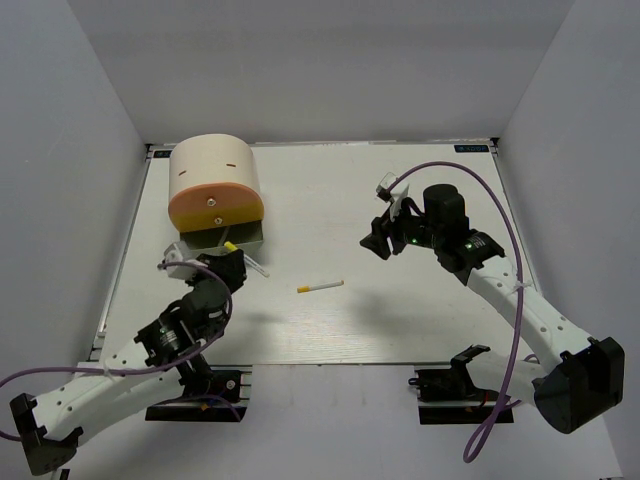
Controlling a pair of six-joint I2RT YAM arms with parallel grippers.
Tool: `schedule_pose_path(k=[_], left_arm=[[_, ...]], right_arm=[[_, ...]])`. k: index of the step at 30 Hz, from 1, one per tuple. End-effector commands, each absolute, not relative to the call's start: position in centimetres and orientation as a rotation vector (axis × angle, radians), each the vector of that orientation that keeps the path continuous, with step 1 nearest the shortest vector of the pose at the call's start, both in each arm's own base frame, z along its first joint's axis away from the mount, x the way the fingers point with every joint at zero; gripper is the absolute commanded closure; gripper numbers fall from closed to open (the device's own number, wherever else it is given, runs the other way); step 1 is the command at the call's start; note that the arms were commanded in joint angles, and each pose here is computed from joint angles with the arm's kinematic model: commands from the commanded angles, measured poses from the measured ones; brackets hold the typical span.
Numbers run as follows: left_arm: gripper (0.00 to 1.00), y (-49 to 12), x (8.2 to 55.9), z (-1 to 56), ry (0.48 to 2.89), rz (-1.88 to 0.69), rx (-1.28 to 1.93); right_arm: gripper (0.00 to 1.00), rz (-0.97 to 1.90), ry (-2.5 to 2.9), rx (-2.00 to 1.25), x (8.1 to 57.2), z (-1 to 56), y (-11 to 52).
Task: Sort the stationery into containers
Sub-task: Place the pen in the drawer.
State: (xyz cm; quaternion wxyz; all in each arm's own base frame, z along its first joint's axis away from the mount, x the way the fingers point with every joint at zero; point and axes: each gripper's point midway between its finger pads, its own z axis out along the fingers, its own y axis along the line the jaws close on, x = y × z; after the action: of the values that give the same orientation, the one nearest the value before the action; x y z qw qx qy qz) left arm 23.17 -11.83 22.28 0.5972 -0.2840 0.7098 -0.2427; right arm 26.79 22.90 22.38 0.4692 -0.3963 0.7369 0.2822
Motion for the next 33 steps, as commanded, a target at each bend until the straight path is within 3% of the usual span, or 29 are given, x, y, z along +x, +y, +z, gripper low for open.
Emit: schedule_pose_path(k=[1, 14, 33], left_arm=[[1.00, -8.4, 23.9, 22.5, 1.395, -0.603, -0.990], [1.00, -6.2, 25.8, 23.2, 1.089, -0.446, -1.191], [1.00, -5.2, 30.6, 21.4, 1.026, -0.294, -1.262]], right_arm=[[0.40, 0.713, 1.752, -0.970, 26.5, 23.7, 23.0], [0.40, 0.722, 1.744, -0.980, 26.2, 23.9, 23.2], [0.40, 0.723, 1.732, -0.980, 25.9, 24.3, 23.1]])
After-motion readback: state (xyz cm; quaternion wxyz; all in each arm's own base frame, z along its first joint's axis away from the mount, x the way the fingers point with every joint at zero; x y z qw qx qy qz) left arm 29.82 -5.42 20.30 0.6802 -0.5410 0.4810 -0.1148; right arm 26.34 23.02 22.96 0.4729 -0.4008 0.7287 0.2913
